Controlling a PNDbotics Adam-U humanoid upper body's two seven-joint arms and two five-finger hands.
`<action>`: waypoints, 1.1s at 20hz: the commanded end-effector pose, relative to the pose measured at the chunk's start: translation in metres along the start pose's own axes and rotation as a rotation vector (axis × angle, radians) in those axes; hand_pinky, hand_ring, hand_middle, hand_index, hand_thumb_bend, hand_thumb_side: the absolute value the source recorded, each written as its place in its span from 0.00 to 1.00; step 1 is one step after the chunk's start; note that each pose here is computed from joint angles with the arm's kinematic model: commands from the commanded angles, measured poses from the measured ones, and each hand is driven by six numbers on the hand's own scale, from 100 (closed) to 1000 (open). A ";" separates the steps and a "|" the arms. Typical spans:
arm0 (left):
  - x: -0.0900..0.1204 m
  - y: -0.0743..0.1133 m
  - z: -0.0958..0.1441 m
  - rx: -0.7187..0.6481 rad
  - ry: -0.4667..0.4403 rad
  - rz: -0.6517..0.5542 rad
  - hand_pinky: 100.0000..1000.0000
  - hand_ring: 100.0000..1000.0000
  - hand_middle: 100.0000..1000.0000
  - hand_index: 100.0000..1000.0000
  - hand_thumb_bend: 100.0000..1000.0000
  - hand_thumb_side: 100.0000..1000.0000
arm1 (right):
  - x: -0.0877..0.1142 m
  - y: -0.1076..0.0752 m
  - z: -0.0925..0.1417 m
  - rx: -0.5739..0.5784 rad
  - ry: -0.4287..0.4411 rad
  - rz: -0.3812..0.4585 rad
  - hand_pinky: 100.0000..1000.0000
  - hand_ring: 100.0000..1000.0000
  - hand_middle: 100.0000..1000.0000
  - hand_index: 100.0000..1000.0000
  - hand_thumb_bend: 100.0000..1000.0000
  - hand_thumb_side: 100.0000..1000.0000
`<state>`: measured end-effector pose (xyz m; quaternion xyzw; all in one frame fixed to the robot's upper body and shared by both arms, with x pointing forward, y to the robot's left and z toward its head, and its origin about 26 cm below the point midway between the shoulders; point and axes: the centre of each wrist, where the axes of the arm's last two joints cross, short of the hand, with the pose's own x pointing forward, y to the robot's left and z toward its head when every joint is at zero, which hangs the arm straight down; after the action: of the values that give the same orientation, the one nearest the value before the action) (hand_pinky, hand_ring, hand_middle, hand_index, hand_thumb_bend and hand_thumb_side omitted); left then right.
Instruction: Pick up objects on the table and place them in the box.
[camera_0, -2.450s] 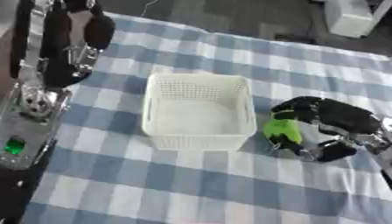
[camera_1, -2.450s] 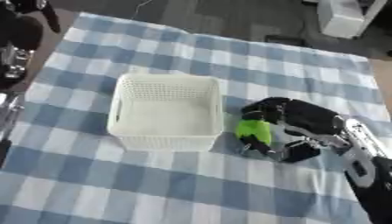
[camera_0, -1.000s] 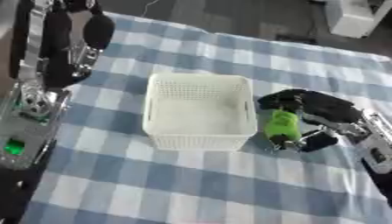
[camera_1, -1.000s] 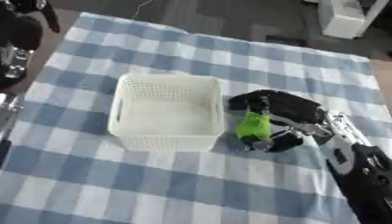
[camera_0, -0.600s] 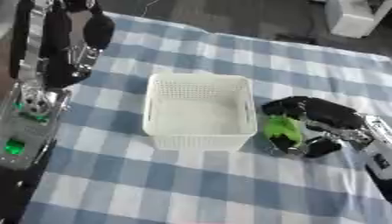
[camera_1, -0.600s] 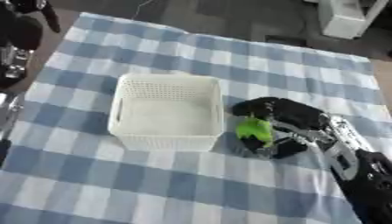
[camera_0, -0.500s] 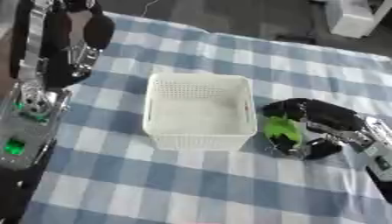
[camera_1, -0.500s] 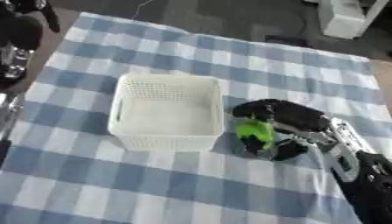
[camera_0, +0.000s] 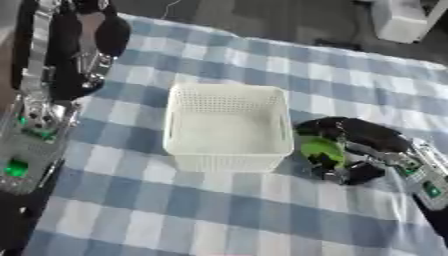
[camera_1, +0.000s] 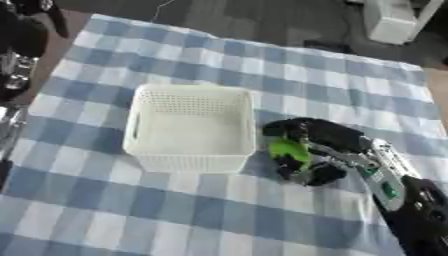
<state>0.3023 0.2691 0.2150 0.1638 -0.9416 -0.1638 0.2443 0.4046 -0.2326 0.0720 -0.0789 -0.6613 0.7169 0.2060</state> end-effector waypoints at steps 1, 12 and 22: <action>0.006 0.002 -0.007 0.005 -0.033 0.002 0.16 0.83 0.94 1.00 0.46 0.73 | -0.005 -0.011 -0.001 0.110 -0.090 0.072 0.83 0.88 0.92 0.98 0.20 0.36; 0.006 0.002 -0.008 0.007 -0.036 0.005 0.16 0.83 0.94 1.00 0.46 0.73 | -0.011 -0.007 -0.006 0.116 -0.040 0.127 0.82 0.87 0.91 0.97 0.19 0.26; 0.006 0.002 -0.008 0.008 -0.036 0.004 0.16 0.83 0.93 1.00 0.46 0.73 | -0.018 0.009 -0.001 -0.075 -0.031 0.053 0.06 0.56 0.64 0.71 0.00 0.05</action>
<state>0.3027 0.2685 0.2166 0.1632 -0.9424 -0.1636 0.2419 0.4176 -0.2338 0.0563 -0.0920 -0.6798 0.7054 0.1782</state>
